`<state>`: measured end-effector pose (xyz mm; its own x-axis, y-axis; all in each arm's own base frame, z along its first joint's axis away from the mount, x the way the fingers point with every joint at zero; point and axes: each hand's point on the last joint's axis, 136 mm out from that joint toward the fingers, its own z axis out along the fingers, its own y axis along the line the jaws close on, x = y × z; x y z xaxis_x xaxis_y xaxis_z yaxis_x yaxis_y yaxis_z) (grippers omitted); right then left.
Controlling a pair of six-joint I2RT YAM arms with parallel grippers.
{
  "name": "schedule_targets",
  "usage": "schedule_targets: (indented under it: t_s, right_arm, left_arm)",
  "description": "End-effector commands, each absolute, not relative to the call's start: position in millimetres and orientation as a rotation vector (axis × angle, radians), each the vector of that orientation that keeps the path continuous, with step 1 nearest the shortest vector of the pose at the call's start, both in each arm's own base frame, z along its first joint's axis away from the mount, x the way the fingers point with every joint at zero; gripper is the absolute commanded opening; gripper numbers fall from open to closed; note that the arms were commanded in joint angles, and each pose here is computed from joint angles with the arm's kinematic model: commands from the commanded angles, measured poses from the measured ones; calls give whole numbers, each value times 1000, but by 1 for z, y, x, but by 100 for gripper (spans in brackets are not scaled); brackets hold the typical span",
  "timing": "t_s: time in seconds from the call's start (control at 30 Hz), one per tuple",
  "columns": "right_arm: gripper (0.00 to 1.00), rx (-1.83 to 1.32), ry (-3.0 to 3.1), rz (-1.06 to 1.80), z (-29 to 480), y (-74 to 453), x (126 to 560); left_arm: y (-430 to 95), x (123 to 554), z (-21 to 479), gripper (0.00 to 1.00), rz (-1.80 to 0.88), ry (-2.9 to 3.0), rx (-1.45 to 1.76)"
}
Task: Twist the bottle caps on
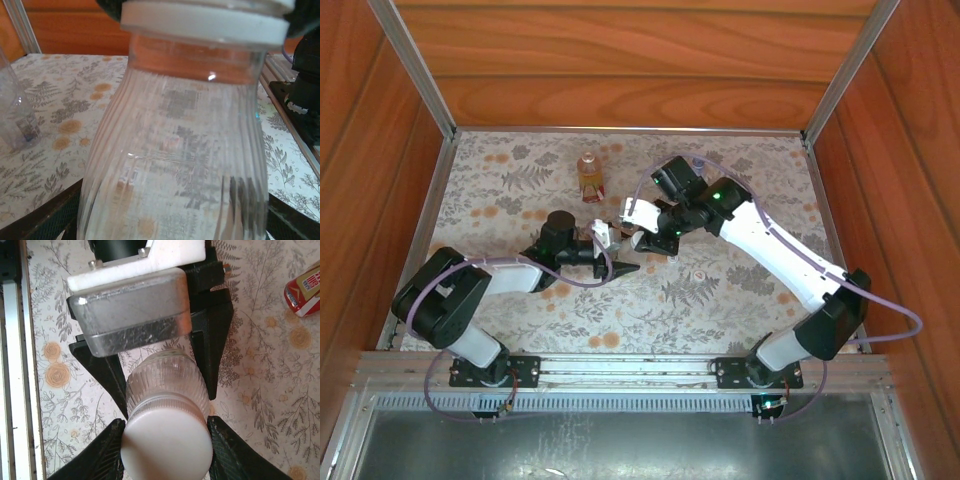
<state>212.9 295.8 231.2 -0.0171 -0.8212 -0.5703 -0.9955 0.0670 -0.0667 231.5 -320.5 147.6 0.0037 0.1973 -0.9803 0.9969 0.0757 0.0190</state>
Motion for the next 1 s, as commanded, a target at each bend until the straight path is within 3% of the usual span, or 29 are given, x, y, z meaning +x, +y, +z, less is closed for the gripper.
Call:
schedule_targets:
  t_s: [0.0, 0.17, 0.43, 0.5, 0.6, 0.63, 0.8, 0.97]
  right_arm:
    - [33, -1761, 1819, 615, 252, 297, 201]
    - [33, -1709, 1770, 704, 266, 294, 193]
    - [32, -1641, 1760, 811, 279, 289, 184]
    - [43, -1636, 1761, 802, 281, 289, 185]
    - [70, -1615, 1791, 755, 285, 286, 188]
    - [74, -1625, 1804, 740, 286, 285, 186]
    - [79, -1719, 1820, 524, 280, 273, 182]
    - [74, -1822, 1769, 384, 282, 266, 185]
  left_arm:
    - [-321, 229, 158, 73, -1051, 1342, 1303]
    - [-321, 226, 160, 72, -1071, 1327, 1314]
    - [-324, 217, 171, 57, -1091, 1270, 1340]
    - [-325, 217, 174, 56, -1089, 1263, 1339]
    - [-325, 221, 172, 52, -1065, 1273, 1332]
    - [-325, 222, 171, 50, -1054, 1275, 1332]
    - [-323, 222, 173, 50, -996, 1262, 1338]
    - [-323, 221, 176, 45, -984, 1261, 1361]
